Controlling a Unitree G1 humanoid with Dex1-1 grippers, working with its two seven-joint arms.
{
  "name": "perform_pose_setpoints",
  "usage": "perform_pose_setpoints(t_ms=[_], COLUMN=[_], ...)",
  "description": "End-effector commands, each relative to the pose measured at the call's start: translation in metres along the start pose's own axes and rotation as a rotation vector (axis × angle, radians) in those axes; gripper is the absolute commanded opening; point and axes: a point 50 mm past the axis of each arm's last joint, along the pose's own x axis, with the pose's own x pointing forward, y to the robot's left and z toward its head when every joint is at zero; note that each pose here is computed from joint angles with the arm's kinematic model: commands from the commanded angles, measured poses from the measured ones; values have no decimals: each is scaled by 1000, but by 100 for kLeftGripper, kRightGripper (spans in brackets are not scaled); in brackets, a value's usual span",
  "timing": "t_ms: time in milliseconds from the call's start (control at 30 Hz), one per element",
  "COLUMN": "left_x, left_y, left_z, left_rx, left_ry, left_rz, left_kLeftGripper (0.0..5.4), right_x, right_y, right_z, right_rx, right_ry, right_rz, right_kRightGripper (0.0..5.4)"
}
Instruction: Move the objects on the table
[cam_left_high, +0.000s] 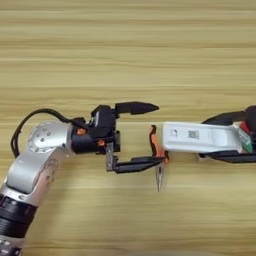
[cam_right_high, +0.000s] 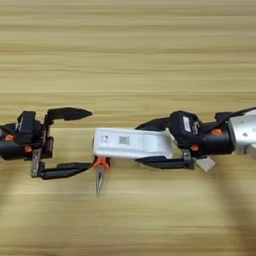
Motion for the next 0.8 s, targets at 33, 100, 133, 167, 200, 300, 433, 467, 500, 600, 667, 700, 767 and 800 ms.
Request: perform_pose_setpoints(t_ms=[33,100,133,167,200,300,433,467,500,600,667,700,767,800], left_x=[6,8,9,10,10,12,13,14,14,14,15,15,15,16], left_y=[0,-1,-1,-1,-1,-1,-2,-2,-2,-1,0,1,1,1], left_z=[0,-1,-2,-2,-2,-2,-3,-3,-4,-4,-3,-3,-3,-3], left_rx=[24,25,25,26,26,29,31,32,32,34,35,35,35,35], left_ry=[25,31,32,33,33,34,34,34,34,32,30,29,26,25], left_rz=[-39,-48,-52,-55,-57,-61,-62,-62,-62,-58,-51,-50,-50,-50], left_kLeftGripper=[540,540,540,540,540,540,540,540,540,540,540,540,517,510], right_x=[6,9,10,10,11,13,15,16,16,18,18,18,19,19], right_y=[-2,-3,-3,-4,-4,-4,-5,-5,-5,-5,-5,-5,-5,-5], right_z=[7,7,7,8,8,8,8,8,9,9,9,9,9,9], right_rx=[-21,-23,-24,-25,-25,-28,-31,-32,-32,-34,-35,-35,-36,-35], right_ry=[-21,-27,-30,-32,-33,-35,-39,-41,-42,-45,-47,-49,-50,-50], right_rz=[19,24,27,29,31,36,41,42,44,47,49,49,49,49], right_kRightGripper=[290,290,290,290,290,290,290,290,290,290,290,290,290,290])
